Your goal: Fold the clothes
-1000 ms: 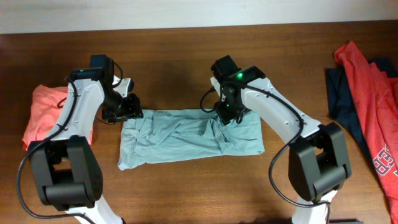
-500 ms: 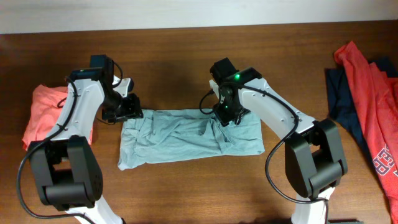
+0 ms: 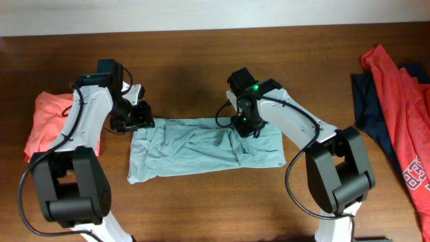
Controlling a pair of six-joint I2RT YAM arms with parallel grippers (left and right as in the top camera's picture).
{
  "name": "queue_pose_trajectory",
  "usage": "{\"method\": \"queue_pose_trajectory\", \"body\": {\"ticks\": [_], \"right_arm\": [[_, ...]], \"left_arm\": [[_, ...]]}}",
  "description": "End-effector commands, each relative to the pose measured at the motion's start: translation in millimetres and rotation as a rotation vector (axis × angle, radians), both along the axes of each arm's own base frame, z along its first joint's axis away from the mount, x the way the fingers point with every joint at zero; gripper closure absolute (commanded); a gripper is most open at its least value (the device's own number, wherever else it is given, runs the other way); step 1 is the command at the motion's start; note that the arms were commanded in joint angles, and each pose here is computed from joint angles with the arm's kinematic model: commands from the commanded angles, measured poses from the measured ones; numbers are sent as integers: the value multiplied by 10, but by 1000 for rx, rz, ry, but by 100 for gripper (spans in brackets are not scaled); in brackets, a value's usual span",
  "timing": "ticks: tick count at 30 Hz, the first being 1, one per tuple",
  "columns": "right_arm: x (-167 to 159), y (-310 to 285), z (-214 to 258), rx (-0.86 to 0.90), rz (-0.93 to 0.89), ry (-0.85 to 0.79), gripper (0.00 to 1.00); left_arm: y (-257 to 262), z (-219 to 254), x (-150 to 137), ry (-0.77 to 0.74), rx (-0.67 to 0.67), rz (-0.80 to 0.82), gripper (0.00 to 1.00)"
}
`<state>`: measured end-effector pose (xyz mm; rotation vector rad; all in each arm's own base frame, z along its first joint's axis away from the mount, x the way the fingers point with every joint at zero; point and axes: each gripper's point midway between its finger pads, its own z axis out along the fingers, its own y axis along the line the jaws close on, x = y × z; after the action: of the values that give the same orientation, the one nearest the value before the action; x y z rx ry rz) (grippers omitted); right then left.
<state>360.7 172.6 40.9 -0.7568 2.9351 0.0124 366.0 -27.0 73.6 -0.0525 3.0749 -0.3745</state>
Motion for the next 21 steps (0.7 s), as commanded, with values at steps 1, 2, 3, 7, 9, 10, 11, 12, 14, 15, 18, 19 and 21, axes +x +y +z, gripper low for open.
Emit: {"method": "queue_pose_trajectory", "body": {"ticks": [1, 2, 3, 7, 9, 10, 11, 12, 14, 15, 18, 19, 21], "right_arm": [[132, -76, 1, -52, -12, -54, 96], [200, -98, 37, -72, 3, -83, 96], [269, -102, 74, -85, 33, -112, 96], [496, -40, 207, -96, 146, -203, 95], [588, 5, 239, -82, 151, -243, 95], [614, 18, 249, -77, 150, -255, 95], [641, 33, 259, -71, 149, -267, 96], [655, 61, 265, -59, 152, -273, 96], [639, 156, 263, -10, 184, -266, 94], [621, 202, 260, 16, 196, -258, 91], [557, 307, 249, 71, 231, -232, 84], [526, 347, 246, 92, 247, -220, 82], [471, 402, 239, 112, 284, -203, 77]], "left_arm": [[2, -26, -22, 7, -3, -13, 45], [2, -26, -22, 7, -3, -13, 45], [2, -26, -22, 7, -3, -13, 45], [0, -26, -23, 7, -3, -13, 45], [0, -26, -23, 7, -3, -13, 45], [0, -26, -23, 7, -3, -13, 45], [0, -26, -23, 7, -3, -13, 45], [0, -26, -23, 7, -3, -13, 45], [1, -26, -22, 7, -3, -13, 45], [2, -26, -22, 7, -3, -13, 45], [8, -27, -21, 7, 1, -13, 44], [13, -29, -23, 7, 4, -13, 45], [14, -29, -22, 7, 4, -12, 44]]}}
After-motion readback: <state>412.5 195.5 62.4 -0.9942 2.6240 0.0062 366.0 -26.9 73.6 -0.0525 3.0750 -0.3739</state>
